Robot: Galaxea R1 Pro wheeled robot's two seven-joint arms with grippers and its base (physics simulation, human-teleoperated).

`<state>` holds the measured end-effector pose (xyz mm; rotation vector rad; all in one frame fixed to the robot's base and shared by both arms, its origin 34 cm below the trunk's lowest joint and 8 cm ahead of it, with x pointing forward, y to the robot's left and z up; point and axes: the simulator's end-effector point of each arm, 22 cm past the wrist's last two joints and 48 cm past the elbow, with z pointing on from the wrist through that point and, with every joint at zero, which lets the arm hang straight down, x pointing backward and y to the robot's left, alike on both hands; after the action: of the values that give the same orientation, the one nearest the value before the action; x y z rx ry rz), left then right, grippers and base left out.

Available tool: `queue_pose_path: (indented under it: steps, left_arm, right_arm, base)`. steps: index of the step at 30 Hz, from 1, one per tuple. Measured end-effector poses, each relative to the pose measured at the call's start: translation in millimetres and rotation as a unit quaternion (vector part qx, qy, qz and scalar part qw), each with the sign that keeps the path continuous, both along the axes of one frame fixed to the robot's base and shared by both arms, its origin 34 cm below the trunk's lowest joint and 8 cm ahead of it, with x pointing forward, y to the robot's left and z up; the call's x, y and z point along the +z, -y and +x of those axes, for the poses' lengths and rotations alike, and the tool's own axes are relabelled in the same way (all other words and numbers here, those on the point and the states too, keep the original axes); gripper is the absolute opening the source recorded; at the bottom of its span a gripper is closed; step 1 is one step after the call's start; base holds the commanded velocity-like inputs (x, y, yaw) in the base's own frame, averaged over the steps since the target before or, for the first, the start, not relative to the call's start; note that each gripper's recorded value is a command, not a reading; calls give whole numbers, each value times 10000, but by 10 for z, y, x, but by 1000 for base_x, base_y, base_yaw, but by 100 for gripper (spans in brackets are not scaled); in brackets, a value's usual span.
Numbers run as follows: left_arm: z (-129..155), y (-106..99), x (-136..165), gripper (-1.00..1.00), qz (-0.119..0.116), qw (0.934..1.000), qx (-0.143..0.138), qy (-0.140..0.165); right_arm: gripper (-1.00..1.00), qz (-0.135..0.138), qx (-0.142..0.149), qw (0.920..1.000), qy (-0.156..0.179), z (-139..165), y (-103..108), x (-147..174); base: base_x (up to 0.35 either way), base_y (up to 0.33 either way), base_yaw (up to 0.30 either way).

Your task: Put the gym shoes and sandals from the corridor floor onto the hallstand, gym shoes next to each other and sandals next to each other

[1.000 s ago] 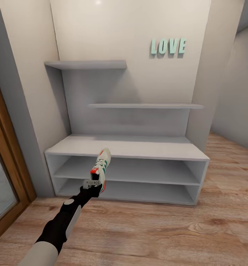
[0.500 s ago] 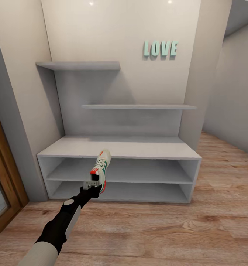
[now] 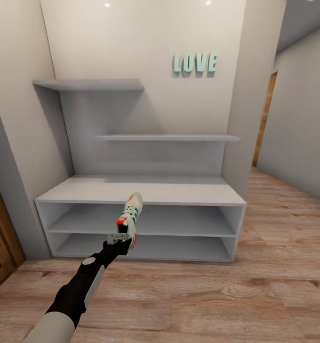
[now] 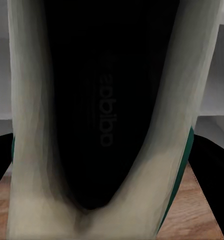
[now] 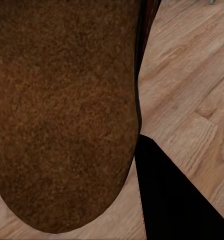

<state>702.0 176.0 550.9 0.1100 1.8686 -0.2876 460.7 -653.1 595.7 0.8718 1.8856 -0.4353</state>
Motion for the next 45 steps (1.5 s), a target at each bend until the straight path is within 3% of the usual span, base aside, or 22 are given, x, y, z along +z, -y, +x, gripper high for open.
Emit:
queue_pose_path:
  steps: [10, 14, 18, 21, 24, 35, 45]
  left_arm:
    - [-24, 0, -98, -100, 5, 9999, -2, -118]
    - [-169, 16, -543, -100, 24, 9973, -30, -733]
    - [-430, 33, -999, -100, 46, 9843, -101, -1760]
    - [-531, 49, -1111, -100, 51, 9764, -140, -2153]
    - [-580, 56, -1152, -100, 52, 9718, -161, -2354]
    - [-516, 60, -908, -100, 50, 9722, -195, -2331]
    - [-511, 54, -986, -100, 62, 9702, -194, -2413]
  right_arm:
    - [-100, -69, 142, 9999, -69, 90, -85, 1]
    - [-100, -69, 136, 9999, -79, 88, -84, -2]
    - [-100, -66, 136, 9999, -79, 88, -85, -3]
    - [-100, -67, 135, 9999, -79, 87, -84, -2]
    - [-100, -63, 135, 9999, -82, 87, -85, -4]
    - [-100, -61, 134, 9998, -95, 87, -84, -14]
    - [-100, -59, 136, 9997, -193, 104, -85, -90]
  base:
    - [0, -171, 0]
    - [0, -15, 0]
    - [0, -1, 0]
    - [0, 0, 0]
    - [0, 0, 0]
    - [0, 0, 0]
    - [0, 0, 0]
